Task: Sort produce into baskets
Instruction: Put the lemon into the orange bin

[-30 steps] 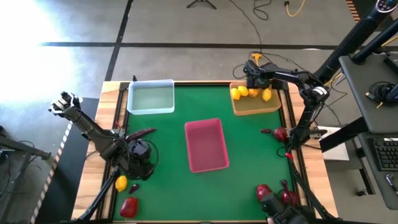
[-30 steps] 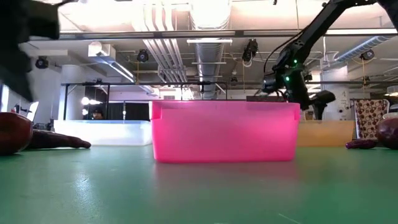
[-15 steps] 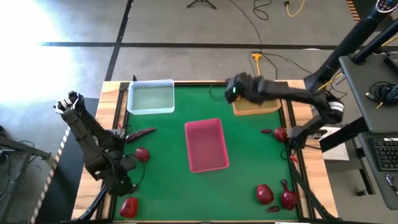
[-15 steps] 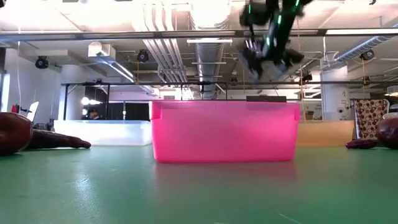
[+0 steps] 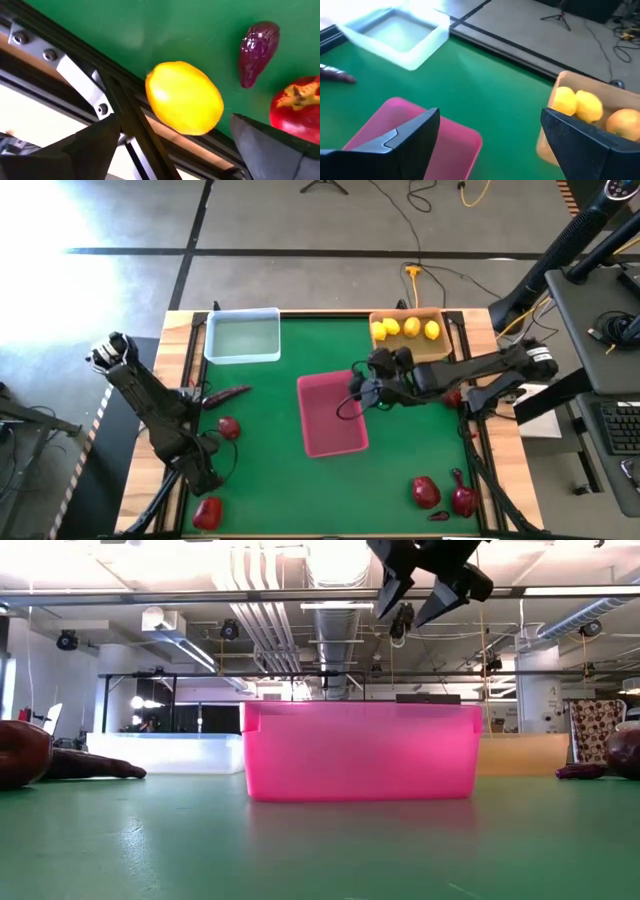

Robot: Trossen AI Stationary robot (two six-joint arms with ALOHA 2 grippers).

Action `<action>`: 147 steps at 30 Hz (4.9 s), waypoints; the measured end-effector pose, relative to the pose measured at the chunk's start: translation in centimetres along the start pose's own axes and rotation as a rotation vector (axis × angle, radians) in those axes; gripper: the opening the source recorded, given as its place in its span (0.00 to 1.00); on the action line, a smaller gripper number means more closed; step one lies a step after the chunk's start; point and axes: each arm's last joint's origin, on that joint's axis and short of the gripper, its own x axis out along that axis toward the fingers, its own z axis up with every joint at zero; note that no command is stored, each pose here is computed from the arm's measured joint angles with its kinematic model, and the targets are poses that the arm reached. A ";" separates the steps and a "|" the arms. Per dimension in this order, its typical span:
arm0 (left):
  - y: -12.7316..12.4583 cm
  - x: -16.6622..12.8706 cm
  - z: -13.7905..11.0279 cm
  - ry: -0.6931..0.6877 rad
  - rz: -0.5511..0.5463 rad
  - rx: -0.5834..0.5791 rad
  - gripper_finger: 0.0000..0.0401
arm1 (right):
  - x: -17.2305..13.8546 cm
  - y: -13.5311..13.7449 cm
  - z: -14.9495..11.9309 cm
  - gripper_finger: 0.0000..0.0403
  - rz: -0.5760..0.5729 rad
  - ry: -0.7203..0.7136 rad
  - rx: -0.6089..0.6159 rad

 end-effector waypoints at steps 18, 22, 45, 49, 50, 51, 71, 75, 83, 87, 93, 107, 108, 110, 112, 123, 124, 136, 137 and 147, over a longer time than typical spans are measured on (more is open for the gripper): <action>-3.1 1.8 0.2 0.069 0.112 0.398 0.90 | -0.8 0.7 0.9 0.85 0.030 -0.013 0.009; -3.2 2.7 0.5 0.084 0.147 0.446 0.90 | -0.8 0.7 0.8 0.85 0.044 0.005 0.008; -2.9 5.4 1.6 0.070 0.204 0.601 0.87 | -0.8 0.8 0.7 0.85 0.082 0.048 -0.047; -2.8 5.5 1.7 0.067 0.215 0.609 0.78 | -0.9 0.9 0.7 0.85 0.084 0.048 -0.047; -2.7 5.5 1.7 0.067 0.218 0.611 0.76 | -0.9 0.9 0.7 0.85 0.083 0.047 -0.047; -2.7 5.5 1.7 0.067 0.221 0.612 0.74 | -0.9 0.9 0.7 0.85 0.084 0.047 -0.049; -3.9 -2.2 0.2 -0.125 0.441 0.654 0.68 | -1.4 2.4 0.3 0.83 0.215 0.055 -0.101; -4.5 -4.6 0.8 -0.305 0.397 0.677 0.68 | -2.7 4.9 -1.0 0.79 0.327 0.010 -0.141; -8.4 -7.6 7.0 -0.739 0.135 0.725 0.68 | -7.5 8.5 -7.3 0.72 0.493 0.081 -0.127; -11.1 -8.6 10.9 -0.941 -0.089 0.671 0.68 | -10.3 9.2 -10.3 0.73 0.557 0.137 -0.091; -14.1 -7.9 15.5 -1.115 -0.276 0.579 0.68 | -11.9 9.4 -14.5 0.74 0.571 0.293 -0.165; -22.3 -1.8 17.6 -0.962 -0.361 0.594 0.68 | -10.2 10.9 -20.1 0.74 0.565 0.394 -0.481; -22.6 -1.6 17.7 -0.952 -0.340 0.593 0.68 | -9.9 11.0 -20.2 0.74 0.561 0.398 -0.492; -22.8 -0.9 18.3 -0.947 -0.251 0.577 0.68 | -9.5 11.1 -20.4 0.74 0.550 0.403 -0.494; -22.8 -0.9 18.8 -0.949 -0.188 0.551 0.68 | -9.2 11.1 -20.2 0.74 0.542 0.404 -0.490; -20.4 -1.7 21.6 -0.913 -0.010 0.422 0.77 | -7.4 11.2 -19.1 0.74 0.501 0.392 -0.486; -20.5 -1.8 21.6 -0.901 -0.021 0.425 0.79 | -7.4 11.2 -19.0 0.74 0.504 0.390 -0.494; -22.4 -5.8 18.5 -0.885 -0.196 0.531 0.89 | -7.8 11.5 -19.1 0.74 0.588 0.294 -0.776; -22.4 -6.2 18.2 -0.891 -0.206 0.536 0.89 | -7.8 11.5 -19.1 0.74 0.591 0.291 -0.782; -21.8 -7.7 17.4 -0.911 -0.228 0.512 0.89 | -8.7 12.3 -18.0 0.78 0.650 0.227 -0.884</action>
